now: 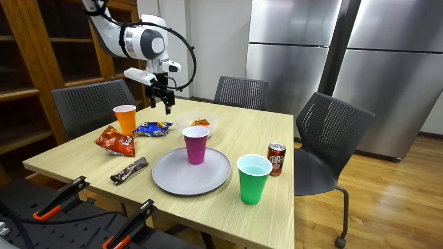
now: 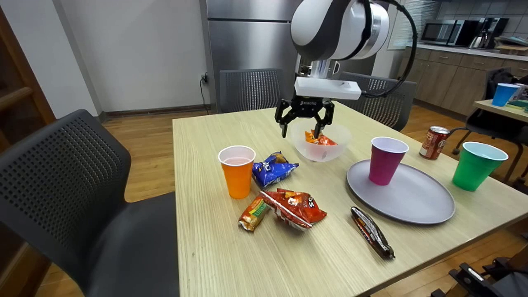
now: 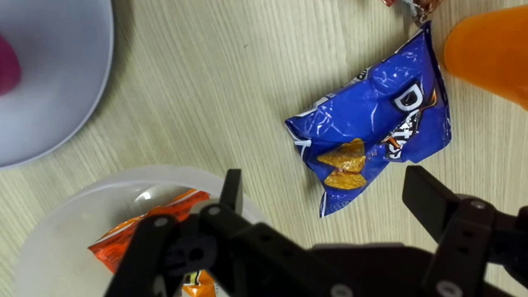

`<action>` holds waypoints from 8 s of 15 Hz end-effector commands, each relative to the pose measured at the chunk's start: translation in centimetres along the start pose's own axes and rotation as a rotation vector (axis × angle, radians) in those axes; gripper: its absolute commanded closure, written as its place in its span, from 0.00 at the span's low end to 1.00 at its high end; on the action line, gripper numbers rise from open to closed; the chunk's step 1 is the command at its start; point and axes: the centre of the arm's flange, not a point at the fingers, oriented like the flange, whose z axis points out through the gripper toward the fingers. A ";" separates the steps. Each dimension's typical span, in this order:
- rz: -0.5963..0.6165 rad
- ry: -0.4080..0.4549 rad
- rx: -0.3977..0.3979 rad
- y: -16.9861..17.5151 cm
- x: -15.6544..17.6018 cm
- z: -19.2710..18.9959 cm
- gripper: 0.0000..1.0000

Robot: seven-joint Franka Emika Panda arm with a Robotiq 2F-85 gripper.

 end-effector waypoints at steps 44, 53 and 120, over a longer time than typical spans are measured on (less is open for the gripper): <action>0.375 0.045 0.086 -7.4 3.9 7.5 1.00; 0.382 0.130 0.161 -7.5 5.5 2.2 1.00; 0.536 0.225 0.301 10.9 8.7 -3.6 0.00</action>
